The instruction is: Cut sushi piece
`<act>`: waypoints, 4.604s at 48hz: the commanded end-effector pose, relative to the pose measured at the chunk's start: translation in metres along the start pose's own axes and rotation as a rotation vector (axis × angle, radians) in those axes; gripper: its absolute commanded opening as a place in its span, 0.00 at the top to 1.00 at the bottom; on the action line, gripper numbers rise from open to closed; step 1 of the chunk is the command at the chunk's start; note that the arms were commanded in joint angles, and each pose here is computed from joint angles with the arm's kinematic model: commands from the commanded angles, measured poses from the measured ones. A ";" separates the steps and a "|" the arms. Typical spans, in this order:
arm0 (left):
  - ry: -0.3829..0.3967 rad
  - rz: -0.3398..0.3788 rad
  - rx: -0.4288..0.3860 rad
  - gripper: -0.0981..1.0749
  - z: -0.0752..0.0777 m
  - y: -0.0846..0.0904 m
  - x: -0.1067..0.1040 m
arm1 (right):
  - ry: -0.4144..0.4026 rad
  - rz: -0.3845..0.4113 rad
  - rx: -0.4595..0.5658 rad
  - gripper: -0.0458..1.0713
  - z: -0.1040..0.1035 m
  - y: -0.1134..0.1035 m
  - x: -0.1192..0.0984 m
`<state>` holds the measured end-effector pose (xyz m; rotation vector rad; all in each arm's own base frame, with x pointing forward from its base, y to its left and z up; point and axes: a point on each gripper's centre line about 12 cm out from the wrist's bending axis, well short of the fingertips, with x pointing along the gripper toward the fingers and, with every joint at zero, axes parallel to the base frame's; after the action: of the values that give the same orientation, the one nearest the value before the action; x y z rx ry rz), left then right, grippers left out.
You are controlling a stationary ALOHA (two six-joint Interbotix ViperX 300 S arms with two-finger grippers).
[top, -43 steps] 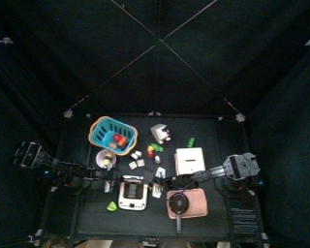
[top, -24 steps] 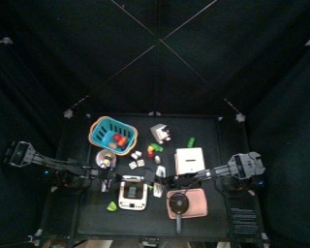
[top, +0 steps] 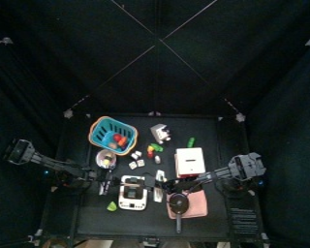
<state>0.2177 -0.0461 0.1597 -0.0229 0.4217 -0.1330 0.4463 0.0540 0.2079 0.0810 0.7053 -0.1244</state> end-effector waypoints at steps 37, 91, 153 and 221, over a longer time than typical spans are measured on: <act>0.054 -0.022 -0.022 0.72 -0.006 -0.012 0.013 | 0.000 0.010 0.047 0.60 0.001 -0.002 -0.003; 0.061 -0.028 -0.016 0.72 -0.008 -0.013 0.012 | 0.028 0.007 0.054 0.60 -0.007 -0.002 0.009; 0.023 -0.024 0.031 0.72 0.000 -0.008 0.012 | -0.007 0.009 0.041 0.60 0.003 -0.003 -0.001; 0.069 -0.011 -0.005 0.72 -0.012 -0.007 0.011 | 0.035 0.007 0.060 0.60 -0.009 -0.002 0.011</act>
<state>0.2205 -0.0523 0.1433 -0.0252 0.4924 -0.1379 0.4468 0.0560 0.1826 0.1251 0.7631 -0.1306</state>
